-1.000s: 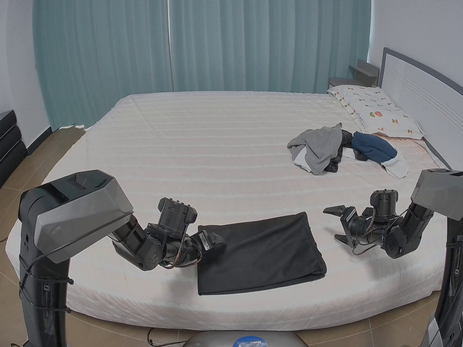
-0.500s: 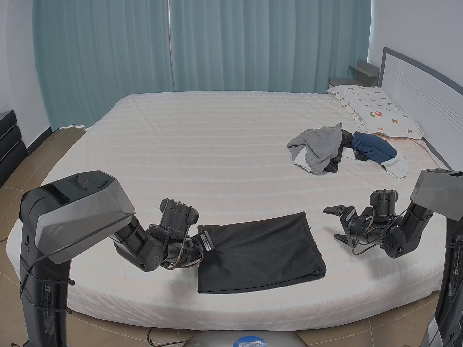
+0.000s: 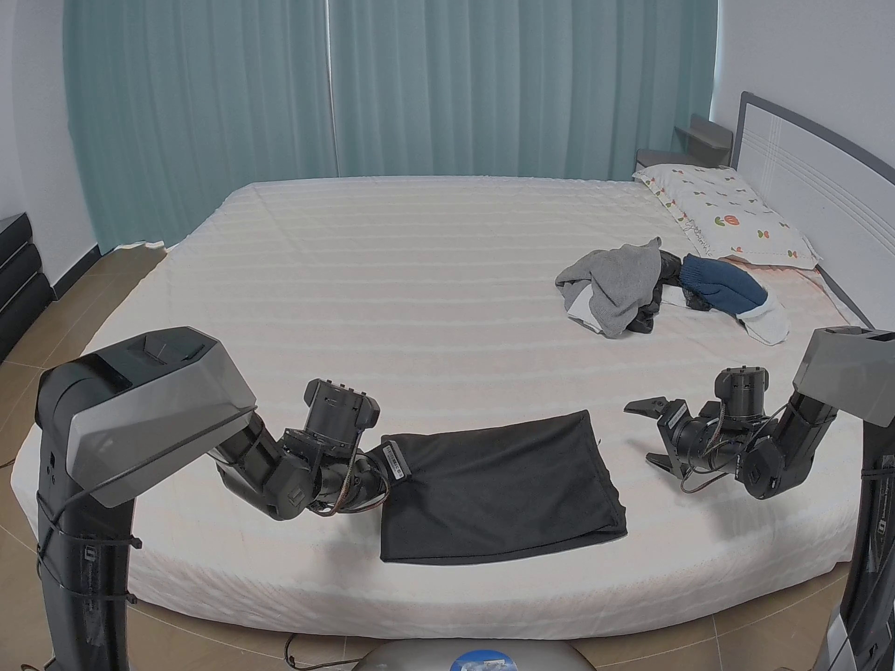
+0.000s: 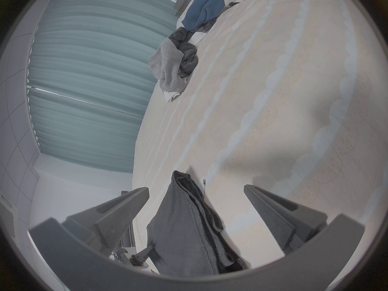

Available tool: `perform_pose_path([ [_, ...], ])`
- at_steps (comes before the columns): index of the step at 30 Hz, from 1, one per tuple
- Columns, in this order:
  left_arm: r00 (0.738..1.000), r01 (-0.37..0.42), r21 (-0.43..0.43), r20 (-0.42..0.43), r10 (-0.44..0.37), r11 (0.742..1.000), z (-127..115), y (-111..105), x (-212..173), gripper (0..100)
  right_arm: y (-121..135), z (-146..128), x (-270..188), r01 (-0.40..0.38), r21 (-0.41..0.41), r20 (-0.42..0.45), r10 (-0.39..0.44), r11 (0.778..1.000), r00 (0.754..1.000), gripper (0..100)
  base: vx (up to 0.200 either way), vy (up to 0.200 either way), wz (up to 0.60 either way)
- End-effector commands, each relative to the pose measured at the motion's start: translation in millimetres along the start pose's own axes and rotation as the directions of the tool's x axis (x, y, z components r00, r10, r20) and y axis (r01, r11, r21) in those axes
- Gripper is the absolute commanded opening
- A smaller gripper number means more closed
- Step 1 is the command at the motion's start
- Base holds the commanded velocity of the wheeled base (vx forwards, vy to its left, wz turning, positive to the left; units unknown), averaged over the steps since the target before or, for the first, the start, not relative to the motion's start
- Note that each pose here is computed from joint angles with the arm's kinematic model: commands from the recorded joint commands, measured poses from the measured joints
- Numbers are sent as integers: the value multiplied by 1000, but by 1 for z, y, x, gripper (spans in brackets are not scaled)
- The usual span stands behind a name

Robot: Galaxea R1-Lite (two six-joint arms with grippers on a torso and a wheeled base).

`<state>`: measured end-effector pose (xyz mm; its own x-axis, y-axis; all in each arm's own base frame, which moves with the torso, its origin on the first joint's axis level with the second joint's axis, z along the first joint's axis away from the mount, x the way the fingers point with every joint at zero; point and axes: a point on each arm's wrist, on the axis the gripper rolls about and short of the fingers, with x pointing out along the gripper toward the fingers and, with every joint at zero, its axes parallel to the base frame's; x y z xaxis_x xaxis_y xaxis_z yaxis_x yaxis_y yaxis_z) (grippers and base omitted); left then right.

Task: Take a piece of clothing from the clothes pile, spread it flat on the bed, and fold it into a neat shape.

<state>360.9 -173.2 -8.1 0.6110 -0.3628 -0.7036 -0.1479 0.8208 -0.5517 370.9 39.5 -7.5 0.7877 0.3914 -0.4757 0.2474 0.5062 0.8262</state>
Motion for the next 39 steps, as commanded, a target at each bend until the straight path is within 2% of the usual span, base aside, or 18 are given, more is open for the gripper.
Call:
perform_pose_path([
  [1,1000,2,-3,10,-2,1000,2,1,2,0,0,-1,1,0,-1,-3,0,1000,1000,100,0,0,0],
  [6,998,32,-16,59,-31,999,13,2,1,0,0,-1,1,0,-1,-3,0,1000,1000,100,0,0,0],
  [25,998,25,-27,56,-23,999,16,5,-3,0,-1,-3,0,5,-1,-6,-5,1000,1000,100,0,0,0],
  [31,998,24,-64,55,-20,998,16,6,-5,0,-2,-3,0,7,-1,-7,-7,1000,1000,100,0,200,0],
  [39,998,24,-69,57,-21,997,17,5,-7,0,-1,-4,0,6,-4,-9,-6,1000,1000,100,0,200,0],
])
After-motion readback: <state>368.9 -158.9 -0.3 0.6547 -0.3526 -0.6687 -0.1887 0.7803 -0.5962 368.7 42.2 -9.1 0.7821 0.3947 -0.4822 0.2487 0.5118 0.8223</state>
